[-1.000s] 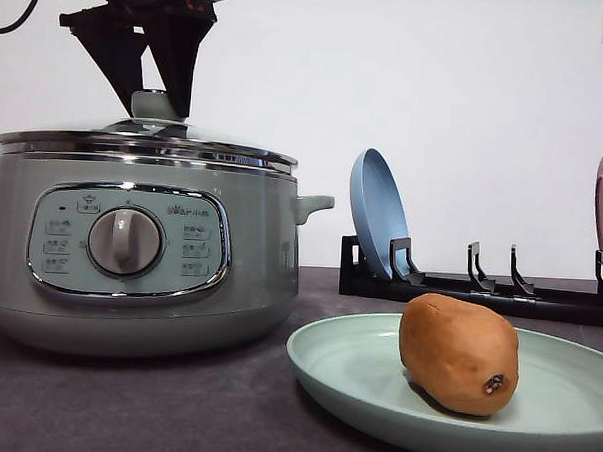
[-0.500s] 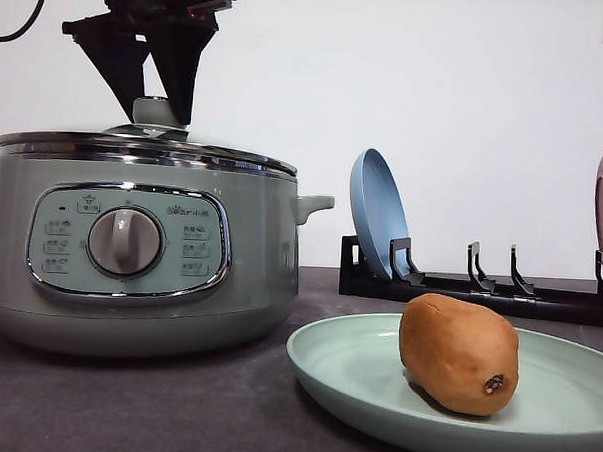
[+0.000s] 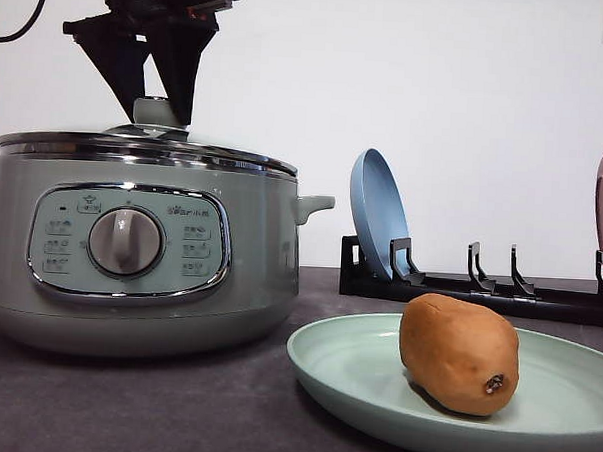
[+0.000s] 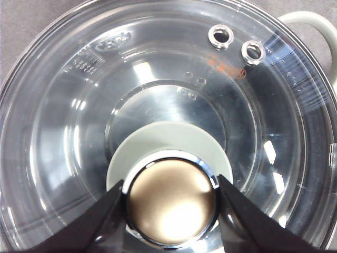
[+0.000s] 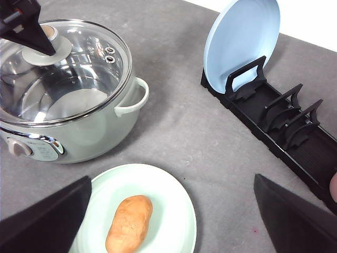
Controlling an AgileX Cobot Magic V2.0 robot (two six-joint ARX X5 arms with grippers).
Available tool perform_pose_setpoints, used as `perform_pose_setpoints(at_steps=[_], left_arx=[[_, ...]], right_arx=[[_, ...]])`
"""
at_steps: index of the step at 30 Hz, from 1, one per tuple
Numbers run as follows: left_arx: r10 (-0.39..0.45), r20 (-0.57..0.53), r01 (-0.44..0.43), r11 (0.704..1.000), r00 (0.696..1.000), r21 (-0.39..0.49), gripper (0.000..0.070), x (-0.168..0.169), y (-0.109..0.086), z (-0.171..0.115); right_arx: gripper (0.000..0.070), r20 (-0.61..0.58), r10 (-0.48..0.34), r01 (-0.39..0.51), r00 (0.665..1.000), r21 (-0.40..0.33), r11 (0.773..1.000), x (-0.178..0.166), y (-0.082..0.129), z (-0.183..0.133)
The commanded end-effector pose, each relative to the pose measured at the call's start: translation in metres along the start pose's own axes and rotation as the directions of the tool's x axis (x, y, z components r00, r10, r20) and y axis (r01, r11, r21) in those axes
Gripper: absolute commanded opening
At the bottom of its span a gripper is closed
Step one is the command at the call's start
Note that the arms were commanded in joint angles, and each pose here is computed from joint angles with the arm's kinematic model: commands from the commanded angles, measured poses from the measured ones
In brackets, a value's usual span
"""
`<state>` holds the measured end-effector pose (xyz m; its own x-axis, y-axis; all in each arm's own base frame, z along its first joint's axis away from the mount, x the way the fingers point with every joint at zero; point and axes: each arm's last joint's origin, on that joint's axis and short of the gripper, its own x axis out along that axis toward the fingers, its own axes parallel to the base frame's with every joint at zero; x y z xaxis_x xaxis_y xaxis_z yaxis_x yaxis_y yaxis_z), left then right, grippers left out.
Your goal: Transfer potato from steamer to green plate
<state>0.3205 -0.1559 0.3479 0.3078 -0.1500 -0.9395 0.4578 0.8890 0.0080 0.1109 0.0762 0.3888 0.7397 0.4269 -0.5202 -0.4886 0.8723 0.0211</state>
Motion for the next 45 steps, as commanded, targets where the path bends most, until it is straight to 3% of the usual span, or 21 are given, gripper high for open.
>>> perform_pose_setpoints(at_steps=[1,19,21,26,28,37,45], left_arx=[[0.011,0.023,-0.011,1.0,1.0,0.023,0.0009,0.001,-0.002,0.007],[0.02,0.015,-0.02,1.0,1.0,0.024,0.0031,-0.008,-0.005,0.002],[0.011,0.007,-0.011,1.0,1.0,0.02,0.0071,-0.008,-0.006,0.001],[-0.014,0.002,0.014,1.0,1.0,0.006,0.0412,-0.008,-0.006,0.0],[-0.014,0.001,0.014,1.0,1.0,0.007,0.0484,-0.009,-0.007,-0.001],[-0.013,0.112,0.012,1.0,0.994,0.008,0.0492,-0.051,-0.007,-0.016],[-0.023,0.211,0.021,1.0,0.977,0.011,0.0475,-0.116,-0.008,-0.059]], right_arx=[[0.0622,0.016,0.004,-0.004,1.0,-0.009,1.0,-0.001,0.001,0.004],[0.0622,0.015,0.006,-0.006,1.0,-0.009,1.0,-0.001,0.001,0.004],[0.0622,0.015,0.007,-0.007,1.0,-0.009,1.0,-0.001,0.001,0.004],[0.0622,0.015,0.008,-0.008,1.0,-0.009,1.0,-0.001,0.001,0.004],[0.0622,0.015,0.008,-0.008,1.0,-0.009,1.0,-0.001,0.001,0.004],[0.0622,0.013,0.015,-0.015,1.0,-0.007,1.0,-0.001,0.001,0.004],[0.0621,-0.034,0.089,-0.089,0.995,0.002,0.996,-0.001,0.003,0.0]])
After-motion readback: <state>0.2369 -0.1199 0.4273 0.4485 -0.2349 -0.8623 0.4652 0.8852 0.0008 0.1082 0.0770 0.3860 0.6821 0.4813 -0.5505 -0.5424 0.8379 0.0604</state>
